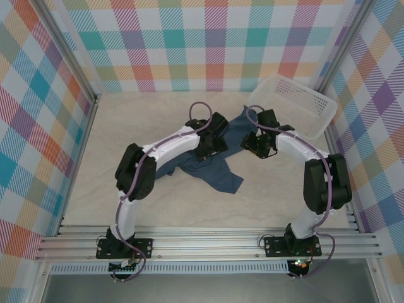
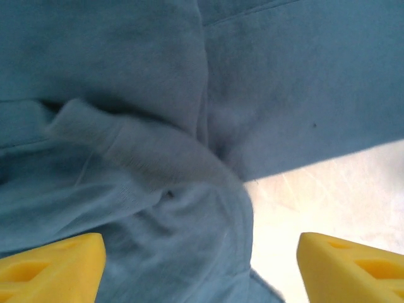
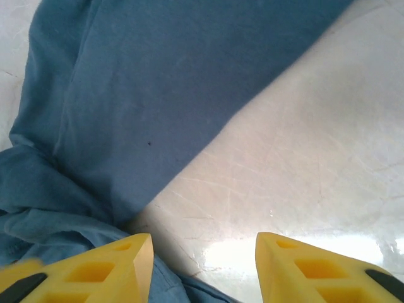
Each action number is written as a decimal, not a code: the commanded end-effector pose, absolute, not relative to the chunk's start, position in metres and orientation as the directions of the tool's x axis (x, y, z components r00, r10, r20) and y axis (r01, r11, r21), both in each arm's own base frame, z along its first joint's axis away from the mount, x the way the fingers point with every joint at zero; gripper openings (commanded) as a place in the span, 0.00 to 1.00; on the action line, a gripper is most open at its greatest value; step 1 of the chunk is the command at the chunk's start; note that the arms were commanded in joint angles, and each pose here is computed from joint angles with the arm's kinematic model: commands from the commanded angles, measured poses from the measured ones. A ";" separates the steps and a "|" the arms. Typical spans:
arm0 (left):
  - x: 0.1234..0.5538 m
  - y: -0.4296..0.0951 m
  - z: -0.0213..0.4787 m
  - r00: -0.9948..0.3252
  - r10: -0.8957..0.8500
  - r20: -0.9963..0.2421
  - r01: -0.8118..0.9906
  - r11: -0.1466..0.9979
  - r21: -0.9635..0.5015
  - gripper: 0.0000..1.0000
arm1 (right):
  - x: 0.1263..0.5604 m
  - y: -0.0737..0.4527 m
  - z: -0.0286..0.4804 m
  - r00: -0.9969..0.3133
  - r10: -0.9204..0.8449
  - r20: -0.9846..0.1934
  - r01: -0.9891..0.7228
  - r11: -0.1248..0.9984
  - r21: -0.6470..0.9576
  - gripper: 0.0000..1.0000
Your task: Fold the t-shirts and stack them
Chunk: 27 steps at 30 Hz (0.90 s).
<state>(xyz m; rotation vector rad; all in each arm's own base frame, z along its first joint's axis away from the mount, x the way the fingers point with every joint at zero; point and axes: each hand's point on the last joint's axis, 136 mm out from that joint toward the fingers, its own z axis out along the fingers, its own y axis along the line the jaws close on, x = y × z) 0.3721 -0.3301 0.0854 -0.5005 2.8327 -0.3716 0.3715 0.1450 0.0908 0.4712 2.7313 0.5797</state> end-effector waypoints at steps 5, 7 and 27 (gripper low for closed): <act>0.360 -0.322 0.058 -0.925 -0.366 -0.104 -0.348 0.925 -0.155 0.65 | 0.368 0.134 0.111 -0.878 0.387 -0.281 0.240 0.864 0.443 0.47; 0.359 -0.324 0.051 -0.932 -0.349 -0.098 -0.333 0.931 -0.146 0.54 | 0.367 0.130 0.108 -0.879 0.391 -0.274 0.248 0.864 0.437 0.47; 0.326 -0.222 0.110 -0.872 -0.400 -0.283 -0.375 0.916 -0.140 0.00 | 0.381 0.135 0.073 -0.897 0.369 -0.243 0.246 0.874 0.419 0.48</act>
